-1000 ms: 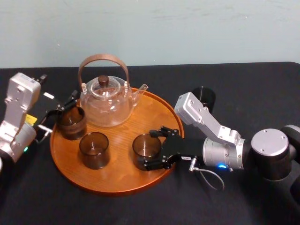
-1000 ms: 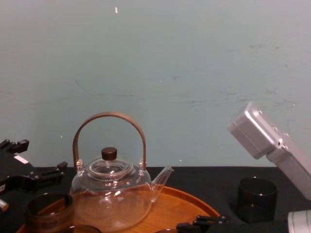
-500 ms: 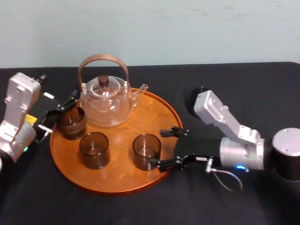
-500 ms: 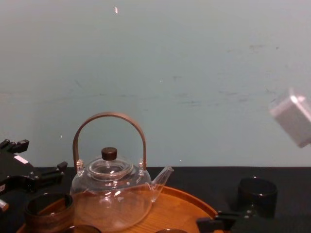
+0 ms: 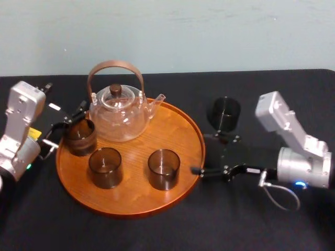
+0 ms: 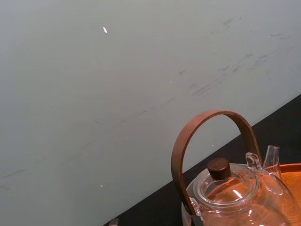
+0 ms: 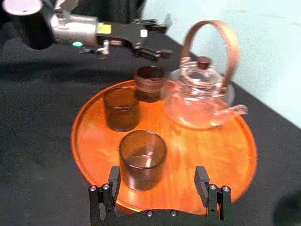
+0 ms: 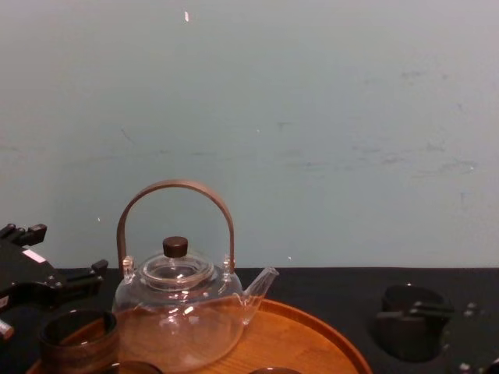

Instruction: Pick up the glass from the table and place it on the tray.

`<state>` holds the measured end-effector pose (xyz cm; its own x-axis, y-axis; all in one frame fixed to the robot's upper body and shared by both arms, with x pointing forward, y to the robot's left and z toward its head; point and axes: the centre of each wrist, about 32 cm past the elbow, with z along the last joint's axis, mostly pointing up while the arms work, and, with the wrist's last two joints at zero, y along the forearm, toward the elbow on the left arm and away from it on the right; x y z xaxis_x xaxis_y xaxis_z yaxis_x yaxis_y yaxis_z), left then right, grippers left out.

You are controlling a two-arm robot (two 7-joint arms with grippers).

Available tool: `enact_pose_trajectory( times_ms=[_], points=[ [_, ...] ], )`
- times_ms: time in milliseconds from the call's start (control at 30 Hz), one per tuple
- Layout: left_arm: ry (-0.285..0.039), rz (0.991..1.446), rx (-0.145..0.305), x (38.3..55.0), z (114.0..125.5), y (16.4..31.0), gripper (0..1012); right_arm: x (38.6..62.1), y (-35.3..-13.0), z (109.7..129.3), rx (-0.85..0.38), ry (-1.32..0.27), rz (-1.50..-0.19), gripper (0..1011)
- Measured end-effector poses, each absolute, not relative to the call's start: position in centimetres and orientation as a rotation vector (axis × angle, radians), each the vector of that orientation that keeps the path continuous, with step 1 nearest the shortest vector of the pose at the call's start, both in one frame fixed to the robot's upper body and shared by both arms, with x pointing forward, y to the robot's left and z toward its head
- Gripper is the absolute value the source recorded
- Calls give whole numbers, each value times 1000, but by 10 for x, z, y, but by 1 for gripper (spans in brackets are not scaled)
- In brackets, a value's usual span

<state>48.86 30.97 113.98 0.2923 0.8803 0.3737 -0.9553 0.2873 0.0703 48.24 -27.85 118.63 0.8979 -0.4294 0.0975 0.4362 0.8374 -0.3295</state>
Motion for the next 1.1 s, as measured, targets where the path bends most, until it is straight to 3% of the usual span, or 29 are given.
enact_pose_trajectory(
  times_ms=[733, 1100],
  points=[
    [-285, 1248, 305, 489, 1140, 310, 1001, 481, -310, 1192, -332, 39, -858, 1002],
    [-285, 1248, 305, 489, 1140, 310, 1001, 490, -314, 1190, -388, 90, -970, 1002]
  ],
)
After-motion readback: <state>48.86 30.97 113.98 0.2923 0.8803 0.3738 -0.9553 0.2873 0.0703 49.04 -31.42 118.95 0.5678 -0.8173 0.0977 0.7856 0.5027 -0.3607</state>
